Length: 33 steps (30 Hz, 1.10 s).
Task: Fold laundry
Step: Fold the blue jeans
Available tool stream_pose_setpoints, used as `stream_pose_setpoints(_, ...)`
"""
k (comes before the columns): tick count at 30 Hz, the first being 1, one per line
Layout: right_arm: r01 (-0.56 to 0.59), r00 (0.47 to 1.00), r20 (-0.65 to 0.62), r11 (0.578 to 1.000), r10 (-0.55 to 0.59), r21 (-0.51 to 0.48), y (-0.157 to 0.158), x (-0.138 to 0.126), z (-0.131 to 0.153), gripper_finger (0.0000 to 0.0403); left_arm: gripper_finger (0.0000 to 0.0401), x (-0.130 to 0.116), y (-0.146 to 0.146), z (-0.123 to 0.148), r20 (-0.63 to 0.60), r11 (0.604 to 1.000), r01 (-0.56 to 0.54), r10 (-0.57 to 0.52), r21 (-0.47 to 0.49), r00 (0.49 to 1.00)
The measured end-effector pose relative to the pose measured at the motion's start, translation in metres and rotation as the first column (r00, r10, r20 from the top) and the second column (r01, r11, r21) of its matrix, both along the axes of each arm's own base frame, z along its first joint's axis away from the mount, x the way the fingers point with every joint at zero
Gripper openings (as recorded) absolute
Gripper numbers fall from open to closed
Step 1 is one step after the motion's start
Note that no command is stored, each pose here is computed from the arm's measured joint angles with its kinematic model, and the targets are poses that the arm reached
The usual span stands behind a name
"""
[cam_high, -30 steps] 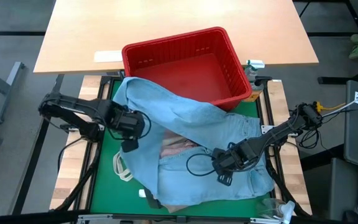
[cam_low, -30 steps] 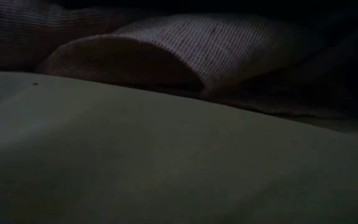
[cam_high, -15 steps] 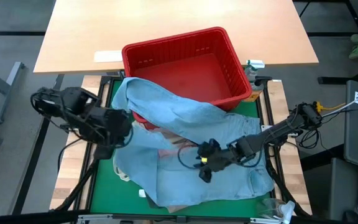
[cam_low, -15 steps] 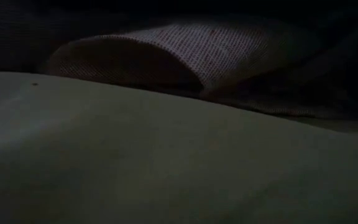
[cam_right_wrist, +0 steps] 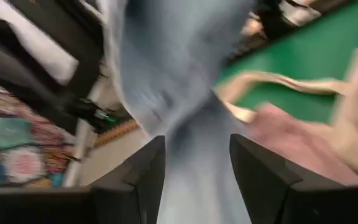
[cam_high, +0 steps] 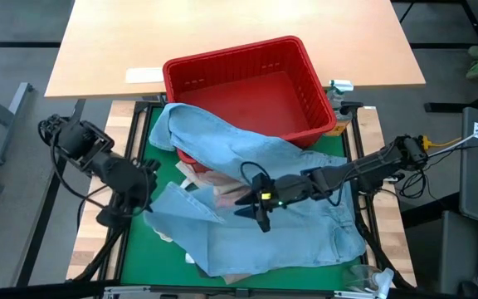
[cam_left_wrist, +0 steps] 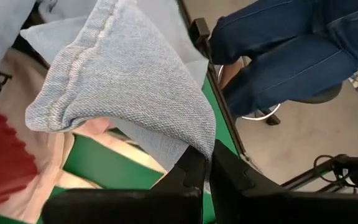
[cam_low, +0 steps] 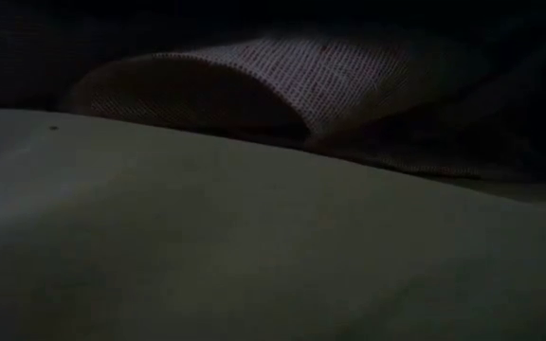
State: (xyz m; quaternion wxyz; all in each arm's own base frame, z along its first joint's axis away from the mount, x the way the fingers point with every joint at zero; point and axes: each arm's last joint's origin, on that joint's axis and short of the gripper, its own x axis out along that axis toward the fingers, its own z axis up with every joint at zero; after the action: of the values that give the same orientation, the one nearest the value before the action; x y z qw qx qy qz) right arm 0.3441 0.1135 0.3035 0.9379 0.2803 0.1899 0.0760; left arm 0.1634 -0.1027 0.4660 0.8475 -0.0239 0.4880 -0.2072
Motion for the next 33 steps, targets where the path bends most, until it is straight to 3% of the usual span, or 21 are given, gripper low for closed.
stream_pose_setpoints(6, 0.01, 0.984, 0.176, 0.998, -0.02, 0.061, -0.01, 0.007, 0.018, 0.0182, 0.0003, 0.003, -0.009, 0.003, 0.056, 0.999, 0.027, -0.026, -0.022, 0.998)
stream_pose_setpoints(17, -0.056, 0.943, 0.332, 0.993, 0.017, 0.107, -0.015, 0.009, 0.034, 0.0182, 0.0003, 0.007, -0.011, 0.005, 0.126, 1.0, -0.018, 0.016, 0.015, 0.992)
stream_pose_setpoints(24, -0.066, 0.942, 0.334, 0.991, 0.022, 0.12, -0.015, 0.01, 0.035, 0.0182, 0.0003, 0.019, -0.018, 0.003, 0.184, 0.999, -0.004, -0.004, 0.042, 0.983)
stream_pose_setpoints(33, -0.189, 0.954, 0.275, 0.955, 0.123, 0.227, -0.011, 0.012, 0.028, 0.0182, 0.0003, 0.04, -0.024, -0.004, 0.219, 0.992, -0.01, -0.017, 0.123, 0.976)
